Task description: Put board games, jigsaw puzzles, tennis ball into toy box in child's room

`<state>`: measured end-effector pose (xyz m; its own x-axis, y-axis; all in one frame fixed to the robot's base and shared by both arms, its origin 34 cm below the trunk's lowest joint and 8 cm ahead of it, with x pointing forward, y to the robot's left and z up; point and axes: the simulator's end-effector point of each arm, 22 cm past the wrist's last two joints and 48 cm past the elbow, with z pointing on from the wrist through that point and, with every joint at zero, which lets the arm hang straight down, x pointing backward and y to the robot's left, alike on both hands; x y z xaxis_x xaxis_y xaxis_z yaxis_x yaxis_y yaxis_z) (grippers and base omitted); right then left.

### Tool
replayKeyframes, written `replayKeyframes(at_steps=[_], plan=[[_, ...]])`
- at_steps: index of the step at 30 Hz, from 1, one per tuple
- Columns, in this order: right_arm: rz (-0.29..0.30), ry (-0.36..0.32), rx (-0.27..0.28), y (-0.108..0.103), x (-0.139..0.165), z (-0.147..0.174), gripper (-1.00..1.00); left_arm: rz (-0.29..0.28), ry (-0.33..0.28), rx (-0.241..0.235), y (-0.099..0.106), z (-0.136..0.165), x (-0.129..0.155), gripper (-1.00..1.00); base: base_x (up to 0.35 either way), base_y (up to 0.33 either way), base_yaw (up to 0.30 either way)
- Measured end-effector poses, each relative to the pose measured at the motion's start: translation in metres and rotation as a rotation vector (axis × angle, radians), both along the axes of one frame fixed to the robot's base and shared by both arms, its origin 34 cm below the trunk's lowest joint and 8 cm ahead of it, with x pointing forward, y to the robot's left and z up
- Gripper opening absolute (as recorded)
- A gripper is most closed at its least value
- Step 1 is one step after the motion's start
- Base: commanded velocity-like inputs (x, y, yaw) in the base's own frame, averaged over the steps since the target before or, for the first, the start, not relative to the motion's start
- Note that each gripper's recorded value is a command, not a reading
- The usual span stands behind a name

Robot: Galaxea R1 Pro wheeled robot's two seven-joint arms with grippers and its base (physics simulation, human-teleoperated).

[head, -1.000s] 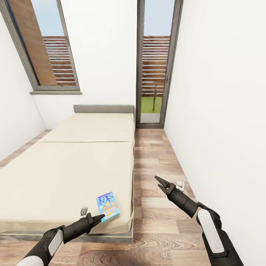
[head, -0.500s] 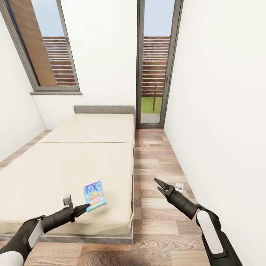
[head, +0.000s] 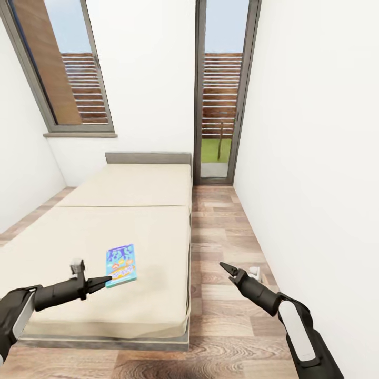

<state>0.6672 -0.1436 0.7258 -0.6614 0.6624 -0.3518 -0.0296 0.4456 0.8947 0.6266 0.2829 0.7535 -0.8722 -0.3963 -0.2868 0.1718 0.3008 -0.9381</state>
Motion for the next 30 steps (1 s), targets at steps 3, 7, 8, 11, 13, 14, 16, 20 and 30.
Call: replayKeyframes(at_steps=[3, 7, 8, 11, 13, 14, 16, 20, 30], plan=[[-0.006, 0.017, -0.014, -0.001, 0.001, 0.001, 1.0, -0.02, -0.039, -0.034, 0.011, 0.032, -0.002, -1.0, 0.0, 0.0, 0.0], [0.025, 0.022, -0.027, 0.01, 0.0, 0.006, 1.0, -0.043, -0.066, -0.058, 0.018, 0.055, -0.005, -1.0, 0.0, 0.0, 0.0], [0.044, 0.023, -0.034, 0.016, -0.002, 0.007, 1.0, -0.046, -0.072, -0.065, 0.019, 0.061, -0.006, -1.0, 0.0, 0.0, 0.0], [0.068, 0.023, -0.045, 0.025, -0.004, 0.011, 1.0, -0.052, -0.077, -0.071, 0.021, 0.07, -0.007, -1.0, 0.0, 0.0, 0.0], [0.077, 0.023, -0.049, 0.028, -0.004, 0.015, 1.0, -0.053, -0.076, -0.068, 0.021, 0.073, -0.007, -1.0, 0.0, 0.0, 0.0], [0.079, 0.022, -0.05, 0.029, -0.004, 0.016, 1.0, -0.053, -0.076, -0.067, 0.021, 0.075, -0.007, -1.0, 0.0, 0.0, 0.0], [0.076, 0.014, -0.054, 0.029, -0.003, 0.021, 1.0, -0.053, -0.075, -0.066, 0.021, 0.079, -0.006, -1.0, 0.0, 0.0, 0.0], [0.057, -0.009, -0.061, 0.027, 0.002, 0.031, 1.0, -0.05, -0.075, -0.052, 0.028, 0.087, -0.006, -1.0, 0.0, 0.0, 0.0], [0.037, -0.028, -0.068, 0.023, 0.007, 0.051, 1.0, -0.062, -0.063, -0.024, 0.032, 0.103, -0.007, -1.0, 0.0, 0.0, 0.0]])
